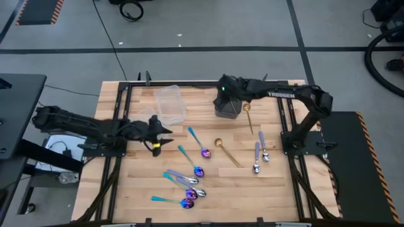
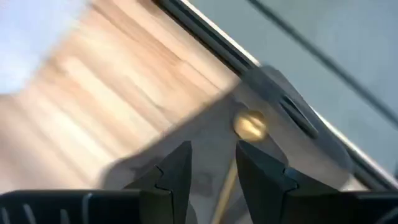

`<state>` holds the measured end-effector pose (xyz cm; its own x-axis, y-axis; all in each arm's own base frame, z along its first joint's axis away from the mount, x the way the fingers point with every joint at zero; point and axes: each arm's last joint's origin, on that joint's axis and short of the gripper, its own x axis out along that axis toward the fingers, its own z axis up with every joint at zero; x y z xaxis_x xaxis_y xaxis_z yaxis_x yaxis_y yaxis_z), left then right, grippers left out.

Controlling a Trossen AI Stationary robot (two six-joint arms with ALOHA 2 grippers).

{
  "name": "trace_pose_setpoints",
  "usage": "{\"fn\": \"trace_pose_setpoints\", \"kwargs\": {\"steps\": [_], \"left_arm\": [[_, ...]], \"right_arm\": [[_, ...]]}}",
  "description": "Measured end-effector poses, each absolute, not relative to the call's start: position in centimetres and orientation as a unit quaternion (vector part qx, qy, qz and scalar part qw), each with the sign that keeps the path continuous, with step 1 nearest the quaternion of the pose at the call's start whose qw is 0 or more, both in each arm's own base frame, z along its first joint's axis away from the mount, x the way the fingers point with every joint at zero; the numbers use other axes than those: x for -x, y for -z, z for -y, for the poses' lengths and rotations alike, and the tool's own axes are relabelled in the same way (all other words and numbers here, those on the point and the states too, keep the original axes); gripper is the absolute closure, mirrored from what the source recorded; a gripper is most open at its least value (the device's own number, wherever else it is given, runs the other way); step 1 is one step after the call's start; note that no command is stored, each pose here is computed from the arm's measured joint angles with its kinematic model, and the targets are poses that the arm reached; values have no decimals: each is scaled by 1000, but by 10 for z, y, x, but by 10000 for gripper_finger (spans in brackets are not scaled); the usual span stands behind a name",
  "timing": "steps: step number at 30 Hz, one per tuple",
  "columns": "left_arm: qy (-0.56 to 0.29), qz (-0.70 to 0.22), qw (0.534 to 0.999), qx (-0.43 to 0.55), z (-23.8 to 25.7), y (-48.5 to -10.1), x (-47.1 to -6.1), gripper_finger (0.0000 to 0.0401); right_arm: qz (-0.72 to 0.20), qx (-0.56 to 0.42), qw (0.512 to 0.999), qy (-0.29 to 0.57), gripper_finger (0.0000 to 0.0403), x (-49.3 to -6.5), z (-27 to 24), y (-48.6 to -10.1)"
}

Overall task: Sort silverware by color (type)
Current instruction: Put the blue spoon into the left transparent bin

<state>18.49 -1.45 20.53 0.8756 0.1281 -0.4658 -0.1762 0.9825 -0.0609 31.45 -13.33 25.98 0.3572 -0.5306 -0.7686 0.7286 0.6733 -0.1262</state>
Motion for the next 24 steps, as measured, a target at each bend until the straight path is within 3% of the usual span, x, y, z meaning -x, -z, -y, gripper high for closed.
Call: {"fn": "trace_pose_setpoints", "kwargs": {"steps": [13,24], "left_arm": [[-24,-308,951,9,47,-212,-227,214],[-41,-395,918,5,53,-207,-253,214]], "right_arm": [[-276,-55,919,277,270,-305,14,-220],[-188,-68,966,161,270,-290,-57,-173]]}}
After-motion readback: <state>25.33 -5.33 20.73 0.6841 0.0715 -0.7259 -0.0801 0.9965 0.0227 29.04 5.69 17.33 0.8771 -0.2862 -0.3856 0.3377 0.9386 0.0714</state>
